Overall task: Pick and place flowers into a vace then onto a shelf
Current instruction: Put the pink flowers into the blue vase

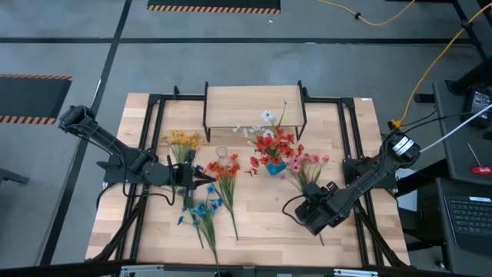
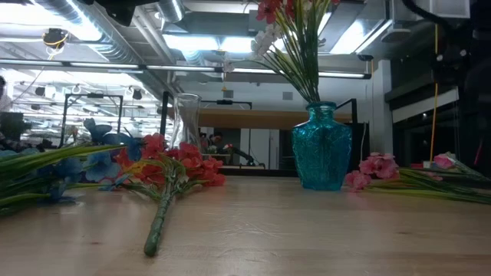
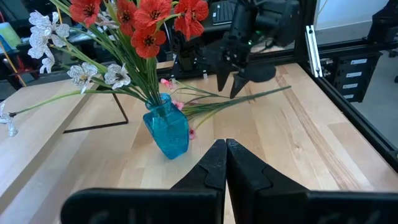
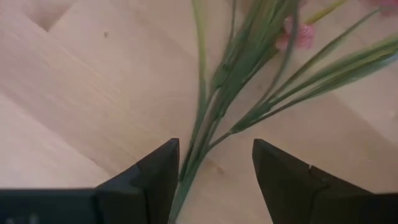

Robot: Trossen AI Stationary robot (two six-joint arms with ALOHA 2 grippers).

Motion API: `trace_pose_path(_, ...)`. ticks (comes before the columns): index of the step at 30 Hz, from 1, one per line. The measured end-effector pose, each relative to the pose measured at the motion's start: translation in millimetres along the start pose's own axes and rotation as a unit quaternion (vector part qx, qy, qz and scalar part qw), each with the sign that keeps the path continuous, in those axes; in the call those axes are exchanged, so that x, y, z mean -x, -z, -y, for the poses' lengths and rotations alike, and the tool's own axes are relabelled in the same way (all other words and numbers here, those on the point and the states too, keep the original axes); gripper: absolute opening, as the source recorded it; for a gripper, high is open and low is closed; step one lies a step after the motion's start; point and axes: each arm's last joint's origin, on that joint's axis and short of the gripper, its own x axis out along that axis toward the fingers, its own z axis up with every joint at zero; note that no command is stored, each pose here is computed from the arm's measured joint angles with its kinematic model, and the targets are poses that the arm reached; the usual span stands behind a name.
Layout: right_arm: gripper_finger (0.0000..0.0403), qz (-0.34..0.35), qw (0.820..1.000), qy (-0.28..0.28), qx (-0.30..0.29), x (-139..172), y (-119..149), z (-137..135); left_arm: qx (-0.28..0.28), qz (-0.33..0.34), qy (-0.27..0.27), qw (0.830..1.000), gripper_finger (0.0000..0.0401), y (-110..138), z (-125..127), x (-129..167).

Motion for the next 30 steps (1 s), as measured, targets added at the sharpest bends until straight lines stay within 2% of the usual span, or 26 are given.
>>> trace_pose_path(7, 0.0205, 0.0, 1.0, 0.017, -0.004, -15, 1, -6, 0.0, 0.0, 0.0, 1.0, 0.0003, 0, 0, 0)
trace_pose_path(20, 0.0205, -0.002, 0.999, 0.021, -0.038, -23, -16, -9, 0.0, 0.0, 0.0, 1.0, 0.0003, 0, 0, 0)
trace_pose_path(30, 0.0205, 0.004, 0.999, 0.002, -0.048, -43, -10, 3, 0.0, 0.0, 0.0, 1.0, 0.0003, 0, 0, 0)
